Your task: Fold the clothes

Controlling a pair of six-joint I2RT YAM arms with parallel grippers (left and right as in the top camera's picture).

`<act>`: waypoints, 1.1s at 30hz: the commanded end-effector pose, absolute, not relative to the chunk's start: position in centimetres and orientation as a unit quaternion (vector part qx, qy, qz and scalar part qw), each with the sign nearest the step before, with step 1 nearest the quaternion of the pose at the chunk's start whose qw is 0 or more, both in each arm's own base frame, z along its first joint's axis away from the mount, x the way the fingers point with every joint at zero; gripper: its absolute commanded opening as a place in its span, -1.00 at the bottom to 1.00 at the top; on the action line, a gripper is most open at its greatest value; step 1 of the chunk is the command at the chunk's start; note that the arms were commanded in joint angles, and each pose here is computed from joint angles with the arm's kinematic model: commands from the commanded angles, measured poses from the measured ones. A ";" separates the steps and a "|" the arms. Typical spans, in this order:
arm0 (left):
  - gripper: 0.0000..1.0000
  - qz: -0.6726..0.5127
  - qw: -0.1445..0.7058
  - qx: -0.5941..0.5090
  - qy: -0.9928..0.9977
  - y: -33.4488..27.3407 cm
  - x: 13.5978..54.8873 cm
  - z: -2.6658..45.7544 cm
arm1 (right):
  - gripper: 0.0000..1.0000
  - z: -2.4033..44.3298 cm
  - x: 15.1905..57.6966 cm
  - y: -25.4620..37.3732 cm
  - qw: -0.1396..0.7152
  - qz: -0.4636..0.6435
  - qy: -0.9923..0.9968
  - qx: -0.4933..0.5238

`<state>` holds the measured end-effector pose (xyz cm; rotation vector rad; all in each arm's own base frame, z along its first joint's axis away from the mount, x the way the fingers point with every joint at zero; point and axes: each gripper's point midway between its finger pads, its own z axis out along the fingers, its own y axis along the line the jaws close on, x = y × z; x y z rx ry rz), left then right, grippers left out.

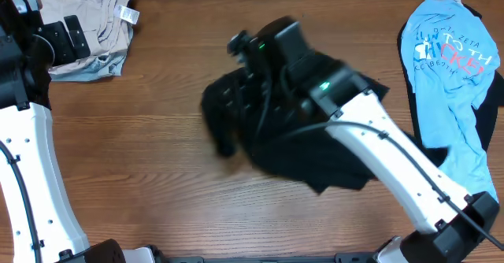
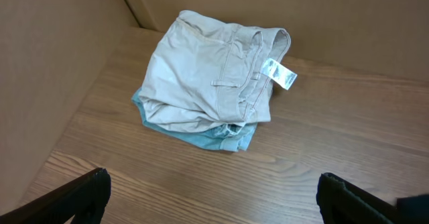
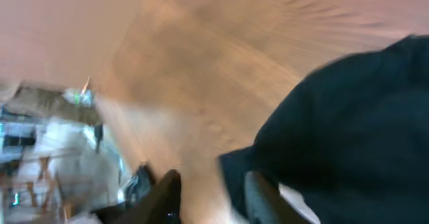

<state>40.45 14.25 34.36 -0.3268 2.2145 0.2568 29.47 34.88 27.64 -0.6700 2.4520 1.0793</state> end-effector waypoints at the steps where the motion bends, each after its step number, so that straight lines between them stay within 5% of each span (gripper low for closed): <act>1: 1.00 0.119 0.441 -0.122 0.881 14.7 40.2 35.6 | -0.17 28.8 27.9 35.7 0.184 0.397 0.863 -0.251; 6: 1.00 0.109 0.443 -0.117 0.882 14.4 40.4 35.6 | -0.04 29.0 29.0 32.6 0.202 0.358 0.885 -0.220; 15: 1.00 -0.038 0.440 0.032 0.897 5.9 43.6 33.4 | 0.33 26.3 35.5 15.2 0.235 0.150 0.960 -0.001; 22: 1.00 -0.073 0.362 0.182 0.911 -3.4 47.5 25.5 | 0.59 25.8 37.2 6.2 0.231 0.117 0.959 0.115; 33: 1.00 -0.096 0.301 0.356 0.879 -19.5 49.8 14.1 | 0.63 24.2 37.7 3.8 0.211 0.097 0.964 0.133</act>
